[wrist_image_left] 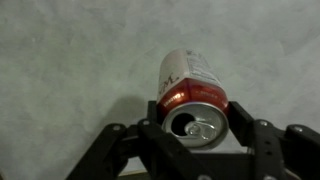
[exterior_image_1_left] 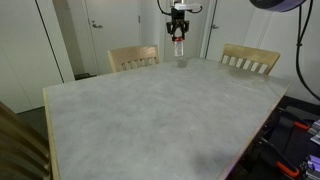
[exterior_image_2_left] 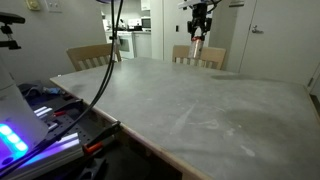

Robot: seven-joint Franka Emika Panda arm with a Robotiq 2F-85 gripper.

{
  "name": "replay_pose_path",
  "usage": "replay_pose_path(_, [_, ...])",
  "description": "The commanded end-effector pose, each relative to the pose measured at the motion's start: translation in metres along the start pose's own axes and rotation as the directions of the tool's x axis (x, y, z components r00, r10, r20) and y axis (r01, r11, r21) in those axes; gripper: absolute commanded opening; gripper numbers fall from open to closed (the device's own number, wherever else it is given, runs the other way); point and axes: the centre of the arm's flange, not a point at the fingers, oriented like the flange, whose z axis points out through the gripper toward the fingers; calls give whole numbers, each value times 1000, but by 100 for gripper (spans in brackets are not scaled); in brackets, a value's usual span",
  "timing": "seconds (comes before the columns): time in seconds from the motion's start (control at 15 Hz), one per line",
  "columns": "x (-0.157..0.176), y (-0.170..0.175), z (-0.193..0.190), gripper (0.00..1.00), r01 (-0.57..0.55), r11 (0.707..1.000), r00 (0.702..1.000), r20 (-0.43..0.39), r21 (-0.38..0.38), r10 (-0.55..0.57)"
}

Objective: Move the can from left to right

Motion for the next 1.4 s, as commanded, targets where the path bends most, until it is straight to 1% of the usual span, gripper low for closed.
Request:
replay_pose_path(0.0, [-62, 43, 23, 45, -131, 989, 991, -35, -60, 130])
replay_pose_path(0.07, [-62, 53, 23, 45, -191, 979, 981, -53, -73, 187])
replay_pose_path(0.13, [-63, 61, 18, 45, -223, 972, 973, -85, -76, 216])
replay_pose_path(0.2, [-65, 63, 10, 45, -206, 977, 972, -124, -61, 198])
replay_pose_path(0.33, [-59, 44, -11, 45, -88, 996, 975, -205, 1, 86])
replay_pose_path(0.4, [18, 53, -10, 70, -155, 987, 978, -147, -39, 148])
replay_pose_path(0.47, [20, 47, -17, 70, -133, 991, 976, -175, -28, 126])
replay_pose_path(0.53, [20, 42, -22, 70, -122, 992, 976, -186, -25, 115])
replay_pose_path(0.73, [19, 36, -30, 70, -113, 993, 975, -195, -24, 106])
replay_pose_path(0.8, [19, 36, -30, 45, -113, 993, 975, -195, -24, 106])
replay_pose_path(0.87, [19, 36, -26, 45, -121, 992, 975, -194, -42, 110])
replay_pose_path(1.0, [19, 47, -18, 45, -166, 983, 973, -178, -85, 149])
replay_pose_path(1.13, [16, 68, -10, 45, -242, 961, 961, -171, -136, 218])
replay_pose_path(1.33, [9, 102, 7, 45, -343, 918, 936, -153, -198, 317])
